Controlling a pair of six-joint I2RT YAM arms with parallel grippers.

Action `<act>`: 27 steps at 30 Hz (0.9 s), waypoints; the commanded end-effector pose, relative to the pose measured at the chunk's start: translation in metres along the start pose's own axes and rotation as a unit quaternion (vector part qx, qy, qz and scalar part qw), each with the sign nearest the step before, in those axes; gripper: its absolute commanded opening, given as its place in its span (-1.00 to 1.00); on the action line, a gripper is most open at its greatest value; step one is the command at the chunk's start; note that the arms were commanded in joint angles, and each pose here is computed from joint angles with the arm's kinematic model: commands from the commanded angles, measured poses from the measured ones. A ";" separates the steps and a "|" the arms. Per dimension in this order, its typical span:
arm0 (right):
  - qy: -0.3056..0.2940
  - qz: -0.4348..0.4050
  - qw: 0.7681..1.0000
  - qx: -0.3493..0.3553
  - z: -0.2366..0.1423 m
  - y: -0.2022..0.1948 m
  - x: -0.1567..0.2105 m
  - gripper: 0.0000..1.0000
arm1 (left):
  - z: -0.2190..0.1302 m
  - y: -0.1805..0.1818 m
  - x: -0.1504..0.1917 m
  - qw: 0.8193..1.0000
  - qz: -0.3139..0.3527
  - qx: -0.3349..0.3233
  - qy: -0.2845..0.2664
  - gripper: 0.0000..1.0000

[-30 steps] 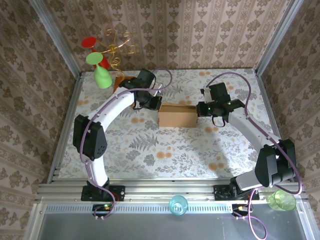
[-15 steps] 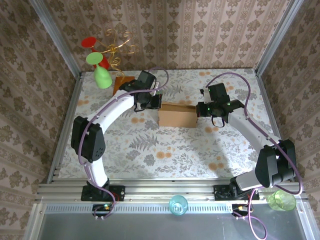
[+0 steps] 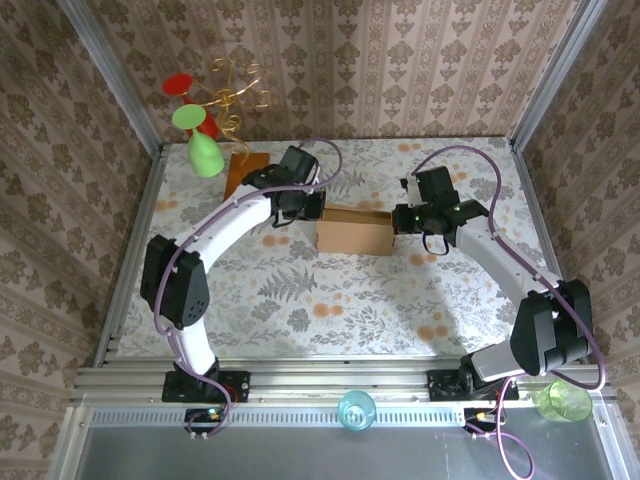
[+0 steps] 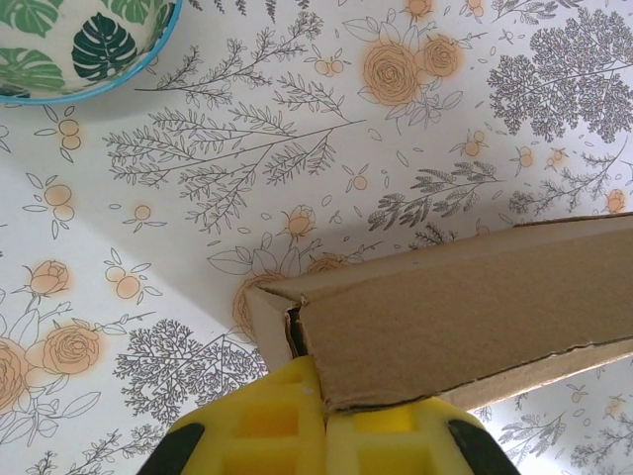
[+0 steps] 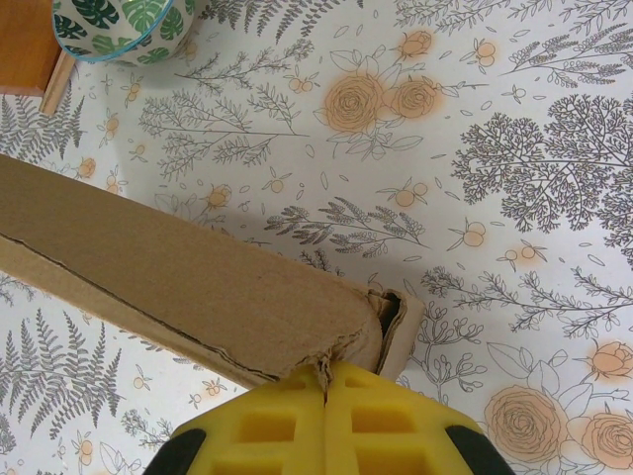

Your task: Fold the paper box

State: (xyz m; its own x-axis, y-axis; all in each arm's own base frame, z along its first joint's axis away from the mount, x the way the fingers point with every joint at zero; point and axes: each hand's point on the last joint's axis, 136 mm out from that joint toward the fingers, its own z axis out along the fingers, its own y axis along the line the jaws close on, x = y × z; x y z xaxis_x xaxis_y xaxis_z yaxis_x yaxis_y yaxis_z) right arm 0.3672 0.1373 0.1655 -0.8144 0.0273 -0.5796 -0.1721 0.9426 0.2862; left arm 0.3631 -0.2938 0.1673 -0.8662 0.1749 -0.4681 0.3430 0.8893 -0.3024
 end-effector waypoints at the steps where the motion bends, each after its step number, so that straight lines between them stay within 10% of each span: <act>1: 0.066 0.004 0.998 -0.010 0.009 0.006 0.040 -1.00 | 0.002 -0.015 0.009 1.000 0.017 0.019 -0.001 -0.92; 27: 0.060 0.016 0.998 -0.003 0.007 0.006 0.039 -1.00 | 0.028 -0.010 0.040 0.999 0.013 0.024 -0.037 -1.00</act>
State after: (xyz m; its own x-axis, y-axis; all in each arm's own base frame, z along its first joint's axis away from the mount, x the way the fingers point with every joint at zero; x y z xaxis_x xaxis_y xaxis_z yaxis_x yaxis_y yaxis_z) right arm 0.3634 0.1389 0.1654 -0.8149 0.0321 -0.5787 -0.1674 0.9429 0.2879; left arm 0.3680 -0.2950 0.1606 -0.7664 0.1122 -0.6324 0.3686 0.8832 -0.2900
